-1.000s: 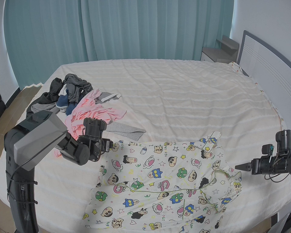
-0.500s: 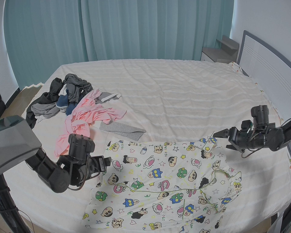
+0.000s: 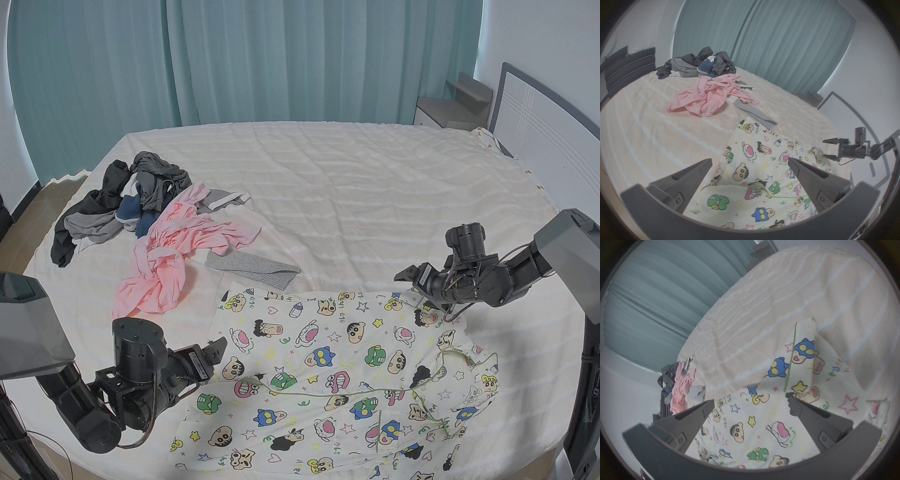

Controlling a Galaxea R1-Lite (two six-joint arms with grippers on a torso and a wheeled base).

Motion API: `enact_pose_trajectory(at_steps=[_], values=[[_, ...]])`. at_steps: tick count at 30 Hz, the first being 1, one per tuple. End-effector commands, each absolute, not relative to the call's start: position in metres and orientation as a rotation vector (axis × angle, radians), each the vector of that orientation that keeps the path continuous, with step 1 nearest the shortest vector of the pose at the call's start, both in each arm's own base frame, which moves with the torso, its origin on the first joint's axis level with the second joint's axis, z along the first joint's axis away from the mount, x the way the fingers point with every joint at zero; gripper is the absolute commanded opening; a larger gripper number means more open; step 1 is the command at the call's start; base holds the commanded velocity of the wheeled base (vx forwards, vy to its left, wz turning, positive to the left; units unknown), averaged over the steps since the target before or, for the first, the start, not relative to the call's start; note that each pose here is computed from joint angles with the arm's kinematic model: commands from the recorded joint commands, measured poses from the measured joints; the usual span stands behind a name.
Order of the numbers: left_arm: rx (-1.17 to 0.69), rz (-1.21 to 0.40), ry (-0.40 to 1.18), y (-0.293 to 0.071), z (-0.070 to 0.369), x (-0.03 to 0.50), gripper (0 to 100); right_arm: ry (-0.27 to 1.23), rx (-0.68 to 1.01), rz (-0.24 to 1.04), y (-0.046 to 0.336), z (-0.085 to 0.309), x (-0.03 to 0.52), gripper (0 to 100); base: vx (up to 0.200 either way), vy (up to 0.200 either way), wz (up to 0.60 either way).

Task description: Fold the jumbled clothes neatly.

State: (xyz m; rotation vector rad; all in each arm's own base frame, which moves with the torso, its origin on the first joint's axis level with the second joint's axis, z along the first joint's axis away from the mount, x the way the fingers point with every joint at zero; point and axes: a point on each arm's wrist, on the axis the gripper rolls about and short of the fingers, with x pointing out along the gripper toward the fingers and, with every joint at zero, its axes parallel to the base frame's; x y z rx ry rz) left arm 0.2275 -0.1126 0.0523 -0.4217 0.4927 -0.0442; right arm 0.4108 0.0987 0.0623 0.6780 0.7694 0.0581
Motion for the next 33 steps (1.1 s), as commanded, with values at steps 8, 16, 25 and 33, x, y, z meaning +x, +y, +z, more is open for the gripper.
enact_pose_trajectory(at_steps=[8, 16, 25, 33], values=[[-0.445, -0.037, 0.505, -0.109, 0.027, 0.216, 100, 0.795, 0.861, -0.076, 0.103, 0.053, 0.442, 100, 0.0, 0.0, 0.0], [-0.444, -0.036, 0.503, -0.107, 0.019, 0.213, 100, 0.82, 0.889, -0.11, 0.101, 0.043, 0.443, 100, 0.0, 0.0, 0.0], [-0.44, -0.032, 0.511, -0.107, 0.017, 0.212, 100, 0.822, 0.927, -0.131, 0.1, 0.042, 0.443, 100, 0.0, 0.0, 0.0], [-0.437, -0.029, 0.518, -0.106, 0.016, 0.212, 100, 0.826, 0.976, -0.174, 0.095, 0.033, 0.449, 100, 0.0, 0.0, 0.0]])
